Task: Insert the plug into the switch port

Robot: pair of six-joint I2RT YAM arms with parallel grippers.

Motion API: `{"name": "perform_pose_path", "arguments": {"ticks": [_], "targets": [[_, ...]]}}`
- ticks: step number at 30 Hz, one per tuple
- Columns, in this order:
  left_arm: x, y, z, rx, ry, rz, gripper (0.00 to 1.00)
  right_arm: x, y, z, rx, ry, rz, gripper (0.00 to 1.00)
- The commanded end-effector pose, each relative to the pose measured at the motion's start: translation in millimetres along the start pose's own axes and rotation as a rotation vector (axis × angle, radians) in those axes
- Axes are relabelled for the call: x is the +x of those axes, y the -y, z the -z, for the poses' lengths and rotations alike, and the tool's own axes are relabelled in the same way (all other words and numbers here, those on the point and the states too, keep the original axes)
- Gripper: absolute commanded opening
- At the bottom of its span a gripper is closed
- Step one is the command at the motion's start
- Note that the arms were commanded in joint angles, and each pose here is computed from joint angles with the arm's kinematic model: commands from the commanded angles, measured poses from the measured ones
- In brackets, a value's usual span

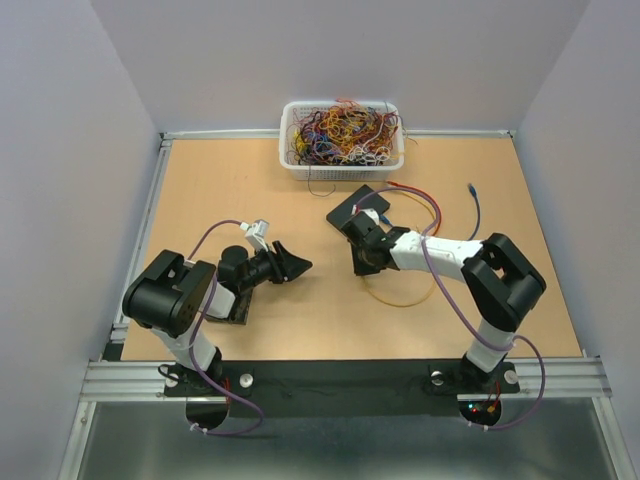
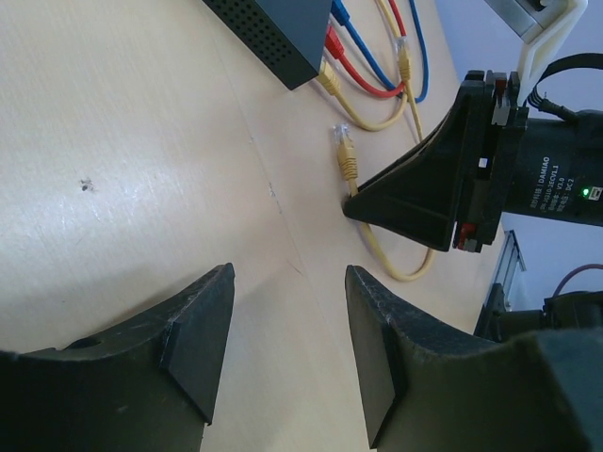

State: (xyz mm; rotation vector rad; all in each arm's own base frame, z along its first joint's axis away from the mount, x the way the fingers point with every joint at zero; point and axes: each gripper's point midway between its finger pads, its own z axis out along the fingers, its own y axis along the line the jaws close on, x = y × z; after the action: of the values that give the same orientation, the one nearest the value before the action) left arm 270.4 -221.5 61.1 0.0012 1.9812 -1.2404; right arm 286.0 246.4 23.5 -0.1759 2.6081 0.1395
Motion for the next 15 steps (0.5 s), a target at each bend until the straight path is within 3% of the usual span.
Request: {"name": "perform_pose_path", "arguments": {"ticks": [1, 6, 15], "targets": [[-19, 16, -4, 0.069, 0.059, -0.062, 0.61, 3, 2, 0, 0.037, -0.016, 0.004, 0.14], [-19, 19, -4, 0.092, 0.056, -0.071, 0.61, 4, -17, 12, -0.077, -0.046, 0.018, 0.00], [-30, 72, 20, 0.305, 0.122, -0.007, 0.65, -19, -75, 93, -0.516, 0.086, 0.065, 0.00]]}}
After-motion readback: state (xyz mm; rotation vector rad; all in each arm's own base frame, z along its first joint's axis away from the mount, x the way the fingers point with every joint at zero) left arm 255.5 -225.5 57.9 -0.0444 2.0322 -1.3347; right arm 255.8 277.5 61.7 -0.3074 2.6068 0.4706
